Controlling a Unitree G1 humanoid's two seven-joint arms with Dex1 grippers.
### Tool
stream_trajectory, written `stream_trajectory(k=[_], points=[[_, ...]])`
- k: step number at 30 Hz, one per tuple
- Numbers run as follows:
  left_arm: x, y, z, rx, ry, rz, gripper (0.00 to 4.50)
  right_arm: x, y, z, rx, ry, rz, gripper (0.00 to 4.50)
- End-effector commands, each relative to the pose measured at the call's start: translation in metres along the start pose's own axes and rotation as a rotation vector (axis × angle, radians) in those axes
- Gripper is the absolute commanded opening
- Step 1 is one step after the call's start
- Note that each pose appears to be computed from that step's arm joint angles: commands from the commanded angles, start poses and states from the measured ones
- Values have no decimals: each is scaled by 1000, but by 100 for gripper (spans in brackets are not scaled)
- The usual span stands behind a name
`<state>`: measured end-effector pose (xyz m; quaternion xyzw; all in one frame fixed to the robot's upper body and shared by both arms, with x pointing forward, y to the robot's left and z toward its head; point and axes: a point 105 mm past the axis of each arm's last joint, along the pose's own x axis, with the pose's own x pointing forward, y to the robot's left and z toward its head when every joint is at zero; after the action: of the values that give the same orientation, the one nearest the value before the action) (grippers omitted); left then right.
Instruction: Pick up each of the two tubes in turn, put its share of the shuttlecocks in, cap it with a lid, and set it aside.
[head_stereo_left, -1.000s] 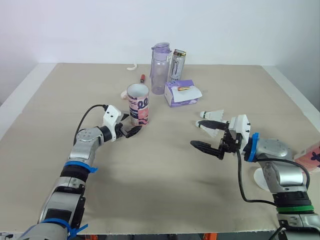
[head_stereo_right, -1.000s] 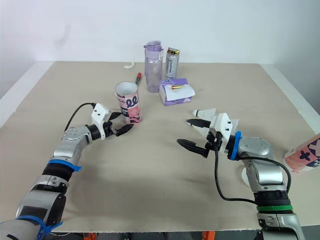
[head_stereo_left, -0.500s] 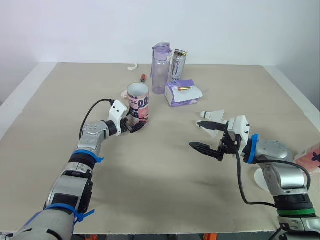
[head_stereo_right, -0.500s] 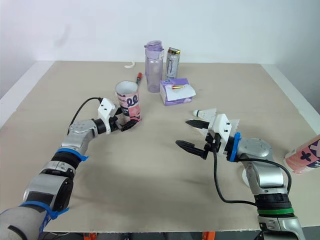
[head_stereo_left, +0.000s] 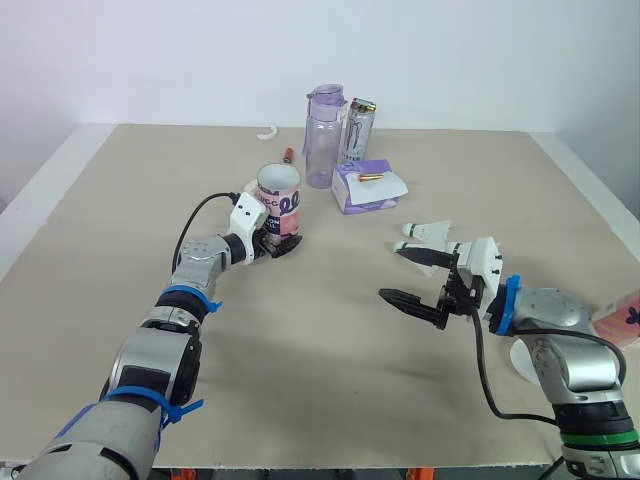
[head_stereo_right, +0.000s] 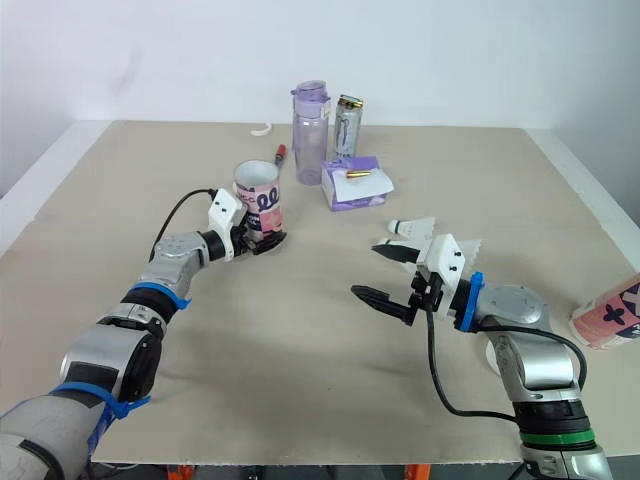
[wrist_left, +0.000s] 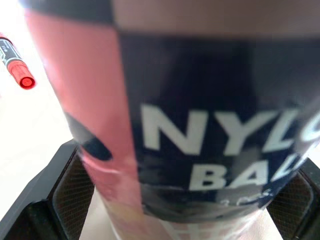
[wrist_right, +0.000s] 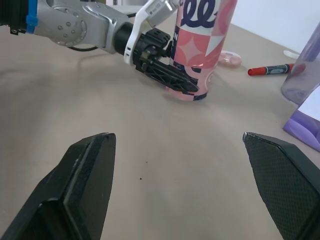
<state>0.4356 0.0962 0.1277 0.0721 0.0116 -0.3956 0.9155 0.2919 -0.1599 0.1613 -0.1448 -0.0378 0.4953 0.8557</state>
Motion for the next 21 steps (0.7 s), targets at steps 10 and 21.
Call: stream_trajectory(k=[10, 21], points=[[3, -2, 13, 85, -37, -33, 341, -9, -2, 17, -48, -28, -39, 450], [-3, -4, 24, 193, -61, -92, 341, -8, 2, 18, -39, -43, -30, 450]])
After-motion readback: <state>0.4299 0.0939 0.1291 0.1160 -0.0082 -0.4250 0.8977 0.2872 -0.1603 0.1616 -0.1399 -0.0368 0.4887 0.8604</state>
